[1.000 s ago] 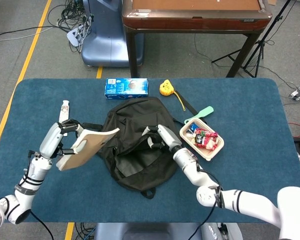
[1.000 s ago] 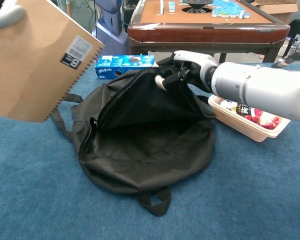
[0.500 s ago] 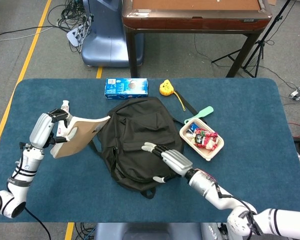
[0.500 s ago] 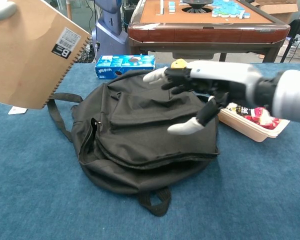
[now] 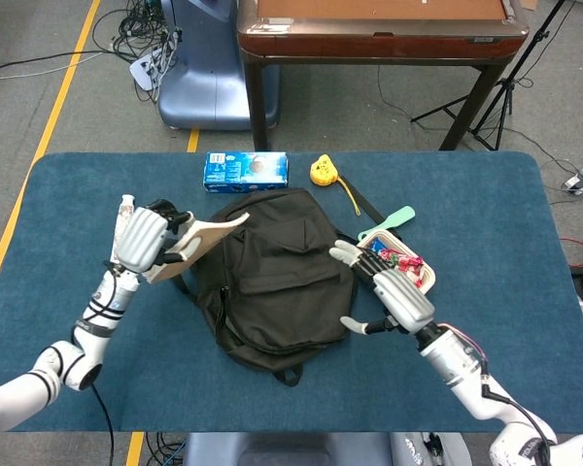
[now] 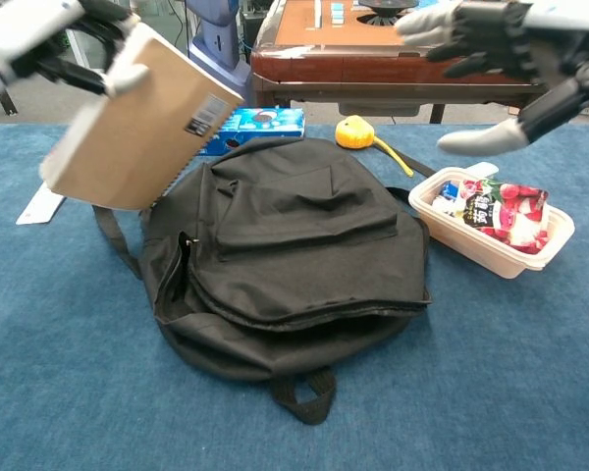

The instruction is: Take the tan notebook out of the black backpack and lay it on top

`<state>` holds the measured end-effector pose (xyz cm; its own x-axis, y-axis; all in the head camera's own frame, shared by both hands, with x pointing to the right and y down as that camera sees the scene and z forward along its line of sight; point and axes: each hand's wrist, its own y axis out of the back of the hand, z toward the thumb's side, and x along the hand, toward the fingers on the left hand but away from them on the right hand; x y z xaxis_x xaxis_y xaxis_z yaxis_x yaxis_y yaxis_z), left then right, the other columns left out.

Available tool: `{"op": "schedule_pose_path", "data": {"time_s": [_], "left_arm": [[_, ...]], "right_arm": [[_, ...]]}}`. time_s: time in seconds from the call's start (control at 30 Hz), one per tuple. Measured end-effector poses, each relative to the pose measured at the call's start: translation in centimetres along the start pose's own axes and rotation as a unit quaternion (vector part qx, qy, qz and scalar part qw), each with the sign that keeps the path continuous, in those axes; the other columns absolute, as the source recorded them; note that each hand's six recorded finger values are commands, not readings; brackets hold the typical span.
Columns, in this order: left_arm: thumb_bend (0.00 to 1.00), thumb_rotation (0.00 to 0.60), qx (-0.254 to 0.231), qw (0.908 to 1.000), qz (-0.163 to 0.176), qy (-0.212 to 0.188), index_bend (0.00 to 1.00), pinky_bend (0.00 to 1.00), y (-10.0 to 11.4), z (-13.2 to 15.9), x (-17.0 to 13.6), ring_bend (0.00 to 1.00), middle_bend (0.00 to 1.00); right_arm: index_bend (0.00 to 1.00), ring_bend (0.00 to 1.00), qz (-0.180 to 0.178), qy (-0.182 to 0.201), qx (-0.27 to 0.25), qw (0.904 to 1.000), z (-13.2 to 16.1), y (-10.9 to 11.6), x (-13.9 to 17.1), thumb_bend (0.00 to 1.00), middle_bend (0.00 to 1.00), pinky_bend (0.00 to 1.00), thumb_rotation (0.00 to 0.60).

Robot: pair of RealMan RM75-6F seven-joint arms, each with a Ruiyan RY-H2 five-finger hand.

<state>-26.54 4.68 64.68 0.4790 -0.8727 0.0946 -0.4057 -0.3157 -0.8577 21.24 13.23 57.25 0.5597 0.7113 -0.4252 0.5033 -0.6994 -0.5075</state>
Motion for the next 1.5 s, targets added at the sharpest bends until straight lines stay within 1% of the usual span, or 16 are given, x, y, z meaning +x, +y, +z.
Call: {"op": "schedule_pose_path", "data": {"time_s": [0.1, 0.2, 0.3, 0.37, 0.47, 0.53, 0.63, 0.7, 0.8, 0.9, 0.97, 1.07, 1.13, 1.23, 1.33, 1.5], "left_arm": [[0.37, 0.600, -0.009, 0.9998, -0.020, -0.004, 0.60, 0.40, -1.9, 1.4, 0.1, 0.60, 0.61], [0.36, 0.600, -0.022, 0.9989, -0.040, -0.004, 0.51, 0.40, -3.2, 2.5, -0.2, 0.52, 0.49], [0.32, 0.600, -0.057, 0.9952, -0.079, 0.005, 0.37, 0.39, -4.8, 4.1, -0.7, 0.44, 0.40], [0.28, 0.600, -0.082, 0.9914, -0.101, 0.013, 0.26, 0.38, -5.3, 5.0, -1.1, 0.36, 0.33], [0.26, 0.600, -0.121, 0.9829, -0.136, 0.026, 0.17, 0.35, -5.6, 6.4, -1.9, 0.29, 0.26], [0.25, 0.600, -0.138, 0.9776, -0.155, 0.034, 0.17, 0.34, -5.3, 7.0, -2.5, 0.28, 0.24], [0.25, 0.600, -0.132, 0.9762, -0.165, 0.050, 0.17, 0.33, -4.0, 6.4, -3.7, 0.28, 0.24], [0.25, 0.600, -0.117, 0.9781, -0.161, 0.060, 0.17, 0.32, -3.4, 5.5, -4.6, 0.28, 0.24], [0.25, 0.600, -0.091, 0.9821, -0.143, 0.083, 0.18, 0.32, -2.0, 3.7, -5.9, 0.28, 0.24], [0.25, 0.600, -0.050, 0.9839, -0.117, 0.125, 0.19, 0.31, -0.2, 0.8, -8.0, 0.28, 0.24], [0.25, 0.600, -0.028, 0.9824, -0.103, 0.153, 0.20, 0.30, 0.9, -1.1, -9.4, 0.28, 0.24], [0.25, 0.600, -0.002, 0.9758, -0.090, 0.200, 0.21, 0.29, 2.3, -3.6, -12.2, 0.27, 0.24], [0.25, 0.600, 0.018, 0.9690, -0.085, 0.231, 0.22, 0.29, 3.3, -5.2, -14.6, 0.27, 0.24], [0.25, 0.600, 0.046, 0.9616, -0.077, 0.259, 0.23, 0.29, 4.3, -6.4, -17.2, 0.27, 0.24], [0.25, 0.600, 0.071, 0.9534, -0.068, 0.285, 0.24, 0.28, 5.3, -7.0, -19.9, 0.27, 0.24], [0.25, 0.600, 0.097, 0.9417, -0.058, 0.317, 0.25, 0.28, 6.3, -7.0, -23.7, 0.27, 0.24]], "right_arm": [[0.00, 0.00, -0.023, -0.013, -0.001, 0.9996, -0.8, 1.4, 0.7, 0.24, 0.00, 0.06, 0.600], [0.00, 0.00, -0.038, -0.026, -0.002, 0.9989, -1.5, 2.4, 1.1, 0.24, 0.00, 0.06, 0.600], [0.00, 0.00, -0.050, -0.036, 0.000, 0.9981, -2.1, 3.2, 1.4, 0.24, 0.00, 0.06, 0.600], [0.00, 0.00, -0.057, -0.042, 0.002, 0.9975, -2.5, 3.7, 1.6, 0.24, 0.00, 0.06, 0.600], [0.00, 0.00, -0.064, -0.056, 0.005, 0.9964, -3.3, 4.2, 2.0, 0.24, 0.00, 0.06, 0.600], [0.00, 0.00, -0.067, -0.067, 0.007, 0.9955, -3.9, 4.5, 2.2, 0.24, 0.00, 0.06, 0.600], [0.00, 0.00, -0.073, -0.087, 0.009, 0.9935, -4.9, 5.1, 2.9, 0.24, 0.00, 0.06, 0.600], [0.00, 0.00, -0.077, -0.102, 0.012, 0.9917, -5.7, 5.5, 3.5, 0.24, 0.01, 0.06, 0.600], [0.00, 0.00, -0.082, -0.126, 0.021, 0.9884, -6.8, 6.1, 4.5, 0.27, 0.04, 0.06, 0.600], [0.00, 0.00, -0.084, -0.151, 0.035, 0.9844, -8.1, 6.3, 5.6, 0.30, 0.09, 0.06, 0.600], [0.03, 0.01, -0.085, -0.166, 0.050, 0.9812, -8.9, 6.5, 6.3, 0.32, 0.14, 0.07, 0.600], [0.11, 0.06, -0.088, -0.185, 0.077, 0.9757, -10.2, 6.7, 7.3, 0.33, 0.20, 0.13, 0.600], [0.16, 0.10, -0.089, -0.197, 0.097, 0.9715, -11.0, 6.7, 8.0, 0.33, 0.24, 0.17, 0.600], [0.21, 0.14, -0.089, -0.219, 0.130, 0.9629, -12.2, 6.6, 9.2, 0.33, 0.27, 0.20, 0.600], [0.27, 0.17, -0.098, -0.232, 0.160, 0.9544, -13.0, 6.5, 10.4, 0.33, 0.31, 0.21, 0.600], [0.30, 0.18, -0.117, -0.247, 0.197, 0.9416, -13.5, 5.7, 12.6, 0.33, 0.32, 0.21, 0.600]]}}
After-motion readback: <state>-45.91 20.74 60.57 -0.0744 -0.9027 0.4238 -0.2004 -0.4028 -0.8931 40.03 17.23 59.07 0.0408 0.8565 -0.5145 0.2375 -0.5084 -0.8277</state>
